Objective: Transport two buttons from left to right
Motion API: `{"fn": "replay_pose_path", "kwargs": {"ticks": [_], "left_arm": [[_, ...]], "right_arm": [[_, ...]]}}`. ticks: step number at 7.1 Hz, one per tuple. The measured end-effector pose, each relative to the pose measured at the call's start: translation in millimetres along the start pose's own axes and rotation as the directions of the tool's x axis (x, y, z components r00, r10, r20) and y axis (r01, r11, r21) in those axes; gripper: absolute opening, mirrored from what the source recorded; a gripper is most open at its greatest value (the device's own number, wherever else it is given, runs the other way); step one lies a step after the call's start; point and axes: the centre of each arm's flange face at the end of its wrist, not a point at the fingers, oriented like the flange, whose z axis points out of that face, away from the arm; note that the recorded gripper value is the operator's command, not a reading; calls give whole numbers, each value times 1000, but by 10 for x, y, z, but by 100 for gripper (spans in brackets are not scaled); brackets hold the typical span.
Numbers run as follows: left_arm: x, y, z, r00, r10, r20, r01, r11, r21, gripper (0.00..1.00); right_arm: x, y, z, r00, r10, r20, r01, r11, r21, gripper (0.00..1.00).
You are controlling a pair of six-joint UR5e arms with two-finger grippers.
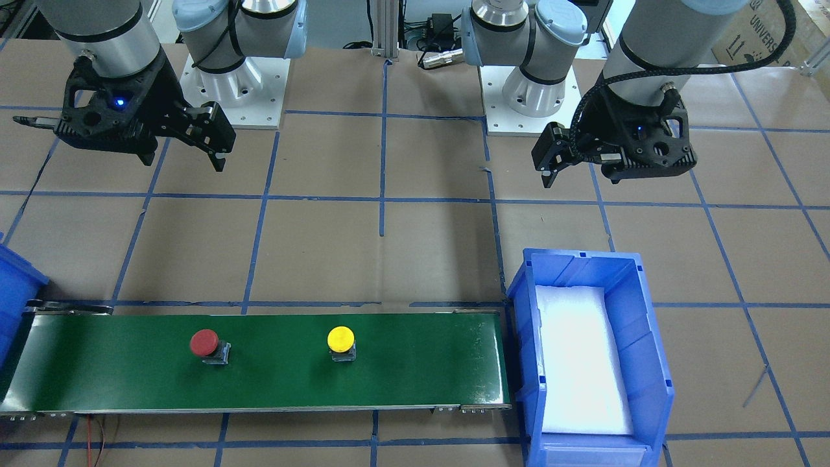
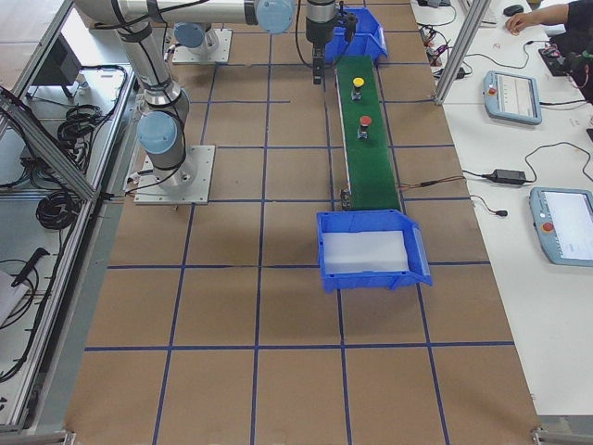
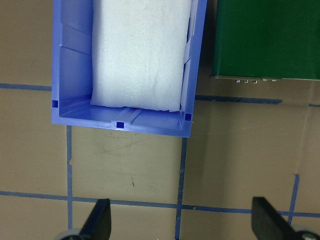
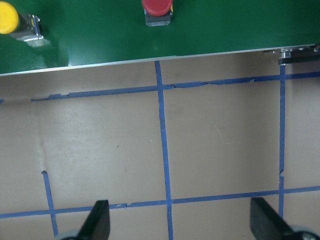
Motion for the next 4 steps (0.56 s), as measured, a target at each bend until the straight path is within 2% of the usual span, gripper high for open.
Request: {"fn": "replay_pose_path", "kwargs": {"ticks": [1, 3, 4], "left_arm": [[0, 1, -2, 1000, 0, 0, 0, 1000, 0, 100], [2, 1, -1, 1000, 1, 0, -1, 1000, 0, 100], [2, 1, -1, 1000, 2, 0, -2, 1000, 1, 100]], "right_arm": [[-20, 13, 23, 1000, -6, 0, 6, 1000, -17, 100], [-50, -28, 105, 1000, 17, -1, -17, 1000, 23, 100], [-67, -63, 178, 1000, 9, 1, -9, 999, 34, 91]]}}
